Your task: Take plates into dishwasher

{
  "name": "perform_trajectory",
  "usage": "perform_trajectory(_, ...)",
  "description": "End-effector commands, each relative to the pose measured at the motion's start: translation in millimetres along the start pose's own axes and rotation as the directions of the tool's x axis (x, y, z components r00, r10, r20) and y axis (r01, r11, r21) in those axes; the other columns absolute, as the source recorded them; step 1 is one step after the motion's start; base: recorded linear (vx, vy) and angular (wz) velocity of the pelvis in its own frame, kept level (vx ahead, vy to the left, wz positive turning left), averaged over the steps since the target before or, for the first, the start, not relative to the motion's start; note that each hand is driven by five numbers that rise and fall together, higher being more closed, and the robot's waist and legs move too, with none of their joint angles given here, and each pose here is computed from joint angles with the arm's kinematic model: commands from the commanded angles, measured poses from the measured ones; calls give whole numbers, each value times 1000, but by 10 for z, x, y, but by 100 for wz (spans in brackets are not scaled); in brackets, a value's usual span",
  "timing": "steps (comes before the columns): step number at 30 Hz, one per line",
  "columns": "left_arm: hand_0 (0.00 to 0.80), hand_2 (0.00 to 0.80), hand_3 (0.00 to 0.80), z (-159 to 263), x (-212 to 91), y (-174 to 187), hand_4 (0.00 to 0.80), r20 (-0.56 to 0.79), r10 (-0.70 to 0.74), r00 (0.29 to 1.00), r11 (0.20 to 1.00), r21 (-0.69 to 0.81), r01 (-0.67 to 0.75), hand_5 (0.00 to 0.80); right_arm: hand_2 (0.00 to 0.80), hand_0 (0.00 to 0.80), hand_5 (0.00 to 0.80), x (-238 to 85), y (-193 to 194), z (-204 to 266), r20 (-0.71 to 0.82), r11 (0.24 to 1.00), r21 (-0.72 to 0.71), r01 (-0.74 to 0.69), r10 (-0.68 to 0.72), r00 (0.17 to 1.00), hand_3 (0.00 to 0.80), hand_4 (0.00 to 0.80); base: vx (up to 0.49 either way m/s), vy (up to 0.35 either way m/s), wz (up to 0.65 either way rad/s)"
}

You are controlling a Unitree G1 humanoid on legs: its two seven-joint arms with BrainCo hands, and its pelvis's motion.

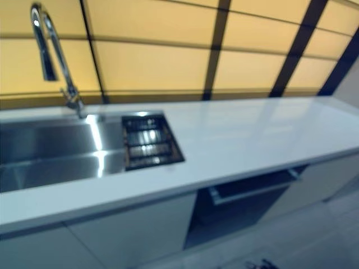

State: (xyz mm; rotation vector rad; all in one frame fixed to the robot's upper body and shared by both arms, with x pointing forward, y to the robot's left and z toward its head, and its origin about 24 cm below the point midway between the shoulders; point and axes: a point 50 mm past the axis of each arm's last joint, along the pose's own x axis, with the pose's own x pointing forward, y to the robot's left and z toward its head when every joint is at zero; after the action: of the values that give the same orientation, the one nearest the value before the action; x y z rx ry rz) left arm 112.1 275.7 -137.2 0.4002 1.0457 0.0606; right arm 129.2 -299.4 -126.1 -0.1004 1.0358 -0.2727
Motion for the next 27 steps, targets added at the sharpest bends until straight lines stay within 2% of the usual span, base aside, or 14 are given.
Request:
perform_trajectory(1, 0, 0, 0, 319, 60, 223, 0, 92, 76, 993, 995, -75, -69, 0, 0, 0, 0, 8, -126, 356, 139, 999, 6, 48, -48, 989, 0, 0, -271, -197, 2)
perform_trajectory(9, 0, 0, 0, 271, 61, 141, 0, 74, 65, 995, 991, -122, -55, 0, 0, 0, 0, 11, -130, 238, 87, 998, -28, 62, -60, 994, 0, 0, -217, -150, 5)
perform_trajectory(12, 0, 0, 0, 258, 66, 93, 0, 61, 59, 996, 990, -135, -50, 0, 0, 0, 0, 10, -143, 188, 63, 997, -22, 76, -75, 995, 0, 0, -208, -43, 52)
perform_trajectory(20, 0, 0, 0, 165, 52, 19, 0, 25, 58, 998, 984, -169, -53, 0, 0, 0, 0, 6, -121, 106, 47, 997, -12, 79, -79, 996, 0, 0, -229, -15, 12)
perform_trajectory(27, 0, 0, 0, 212, 53, -39, 0, 68, 24, 997, 984, -178, -12, 0, 0, 0, 0, -33, -211, -7, 31, 993, 9, 120, -121, 992, 0, 0, -169, 99, 57)
